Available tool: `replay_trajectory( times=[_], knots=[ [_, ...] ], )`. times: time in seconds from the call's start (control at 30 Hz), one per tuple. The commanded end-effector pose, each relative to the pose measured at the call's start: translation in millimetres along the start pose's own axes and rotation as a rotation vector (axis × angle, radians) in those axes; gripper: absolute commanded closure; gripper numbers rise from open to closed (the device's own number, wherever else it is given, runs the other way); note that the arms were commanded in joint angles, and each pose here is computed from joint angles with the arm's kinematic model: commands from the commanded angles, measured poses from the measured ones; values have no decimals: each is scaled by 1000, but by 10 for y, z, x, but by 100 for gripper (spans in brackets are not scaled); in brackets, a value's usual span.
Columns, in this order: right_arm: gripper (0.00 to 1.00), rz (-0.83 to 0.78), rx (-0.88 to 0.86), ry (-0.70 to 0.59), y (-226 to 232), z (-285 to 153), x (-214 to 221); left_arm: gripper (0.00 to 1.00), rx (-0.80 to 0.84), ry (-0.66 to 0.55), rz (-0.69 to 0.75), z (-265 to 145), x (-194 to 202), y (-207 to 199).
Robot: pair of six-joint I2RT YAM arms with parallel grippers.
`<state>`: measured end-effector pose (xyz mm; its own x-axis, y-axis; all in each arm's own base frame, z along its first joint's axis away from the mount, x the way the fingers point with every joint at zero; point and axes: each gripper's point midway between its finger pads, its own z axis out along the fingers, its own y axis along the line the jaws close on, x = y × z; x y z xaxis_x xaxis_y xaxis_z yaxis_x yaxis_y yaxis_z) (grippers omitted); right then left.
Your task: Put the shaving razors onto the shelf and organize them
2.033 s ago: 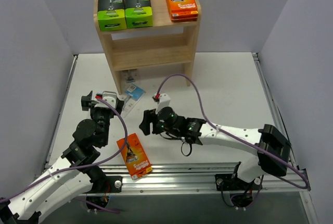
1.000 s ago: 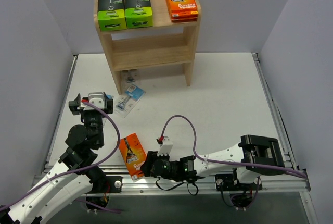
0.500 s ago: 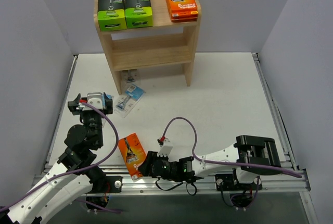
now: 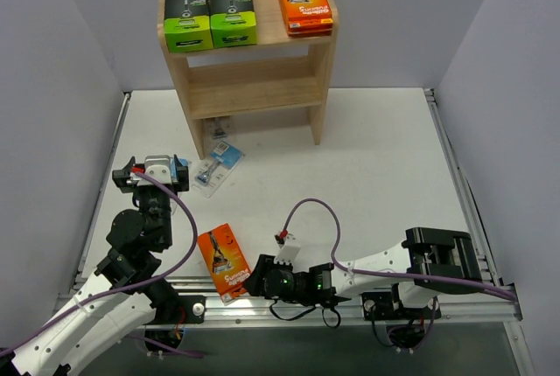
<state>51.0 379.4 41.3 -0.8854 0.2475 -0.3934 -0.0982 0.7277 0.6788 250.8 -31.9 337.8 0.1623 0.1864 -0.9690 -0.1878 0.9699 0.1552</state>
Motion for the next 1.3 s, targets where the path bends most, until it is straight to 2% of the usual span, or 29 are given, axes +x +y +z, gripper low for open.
replay_trajectory(
  times=[0.0, 0.63, 0.73, 1.0, 1.27],
  knots=[
    [55, 26, 5, -15, -26, -30, -32, 6, -2, -40, -63, 7, -221, 61],
    [63, 21, 15, 6, -87, 248, -7, 6, 15, -35, -60, 13, -205, 17],
    [69, 25, 14, 2, -72, 279, -27, 6, 18, -32, -59, 15, -198, 5],
    [99, 48, -7, -72, 66, 170, -306, 6, 19, -30, -53, 20, -186, -2],
    [100, 126, -93, -162, 299, -97, -741, 6, 42, -25, -36, 28, -169, -61]
  ],
)
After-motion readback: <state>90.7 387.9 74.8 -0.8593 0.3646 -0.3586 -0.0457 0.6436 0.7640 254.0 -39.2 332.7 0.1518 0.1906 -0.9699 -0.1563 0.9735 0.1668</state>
